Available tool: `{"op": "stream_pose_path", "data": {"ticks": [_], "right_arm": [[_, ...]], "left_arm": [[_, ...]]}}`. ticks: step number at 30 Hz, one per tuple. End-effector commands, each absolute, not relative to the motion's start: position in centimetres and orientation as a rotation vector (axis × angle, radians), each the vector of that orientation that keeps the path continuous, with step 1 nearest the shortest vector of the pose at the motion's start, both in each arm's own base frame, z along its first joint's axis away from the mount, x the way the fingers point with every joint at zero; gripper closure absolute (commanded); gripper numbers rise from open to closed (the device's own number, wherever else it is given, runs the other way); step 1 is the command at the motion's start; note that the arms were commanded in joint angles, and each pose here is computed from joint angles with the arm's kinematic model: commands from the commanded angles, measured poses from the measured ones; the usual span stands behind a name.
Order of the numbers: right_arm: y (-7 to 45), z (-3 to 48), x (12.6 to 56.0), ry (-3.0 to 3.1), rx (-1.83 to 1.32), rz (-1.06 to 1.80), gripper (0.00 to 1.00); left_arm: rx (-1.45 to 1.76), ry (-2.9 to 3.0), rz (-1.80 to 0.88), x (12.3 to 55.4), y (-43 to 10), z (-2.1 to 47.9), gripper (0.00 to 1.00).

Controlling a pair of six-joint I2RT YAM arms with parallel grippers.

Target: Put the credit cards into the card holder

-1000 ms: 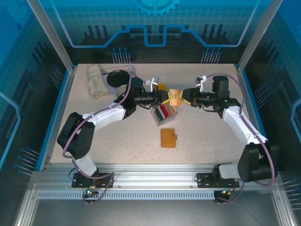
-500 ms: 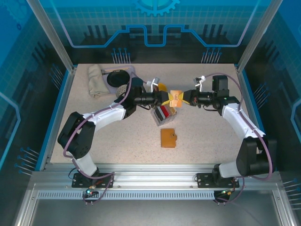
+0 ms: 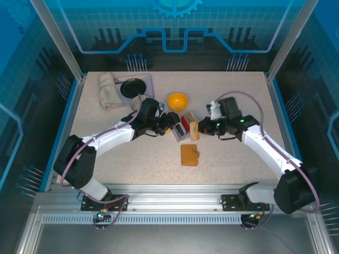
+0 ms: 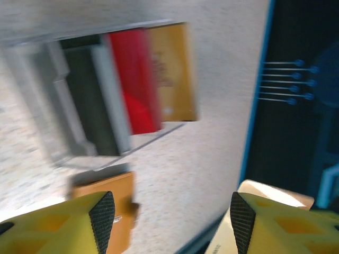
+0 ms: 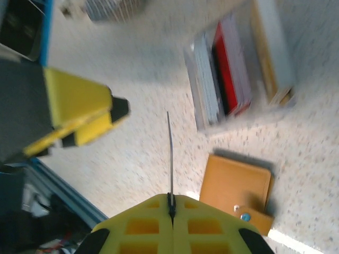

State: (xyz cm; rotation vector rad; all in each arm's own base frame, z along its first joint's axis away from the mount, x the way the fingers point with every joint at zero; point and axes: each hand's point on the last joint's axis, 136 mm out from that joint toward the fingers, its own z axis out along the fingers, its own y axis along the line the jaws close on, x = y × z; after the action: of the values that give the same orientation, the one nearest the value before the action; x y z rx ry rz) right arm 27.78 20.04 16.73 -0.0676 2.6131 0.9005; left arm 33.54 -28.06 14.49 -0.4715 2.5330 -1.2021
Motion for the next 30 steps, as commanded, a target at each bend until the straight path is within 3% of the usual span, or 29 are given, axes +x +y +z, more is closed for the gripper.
{"op": "stream_pose_path", "data": {"ticks": [1,7,16,22,30], "right_arm": [[19.3,12.5,26.0,2.735,-0.025,0.611,1.00],[20.6,8.9,24.9,2.801,-0.022,0.522,1.00],[16.4,6.6,24.4,2.863,0.044,0.372,1.00],[16.1,6.5,24.6,2.867,0.065,0.437,1.00],[17.0,5.5,24.5,2.874,0.105,0.556,1.00]], "left_arm": [[-0.494,2.616,-0.966,30.9,-25.5,11.8,0.37],[-0.485,2.676,-0.921,29.0,-25.8,9.9,0.35],[-0.409,2.749,-0.949,28.2,-27.8,8.6,0.39],[-0.344,2.805,-0.965,27.4,-29.6,7.5,0.46],[-0.260,2.880,-0.993,26.4,-31.9,5.7,0.48]]}}
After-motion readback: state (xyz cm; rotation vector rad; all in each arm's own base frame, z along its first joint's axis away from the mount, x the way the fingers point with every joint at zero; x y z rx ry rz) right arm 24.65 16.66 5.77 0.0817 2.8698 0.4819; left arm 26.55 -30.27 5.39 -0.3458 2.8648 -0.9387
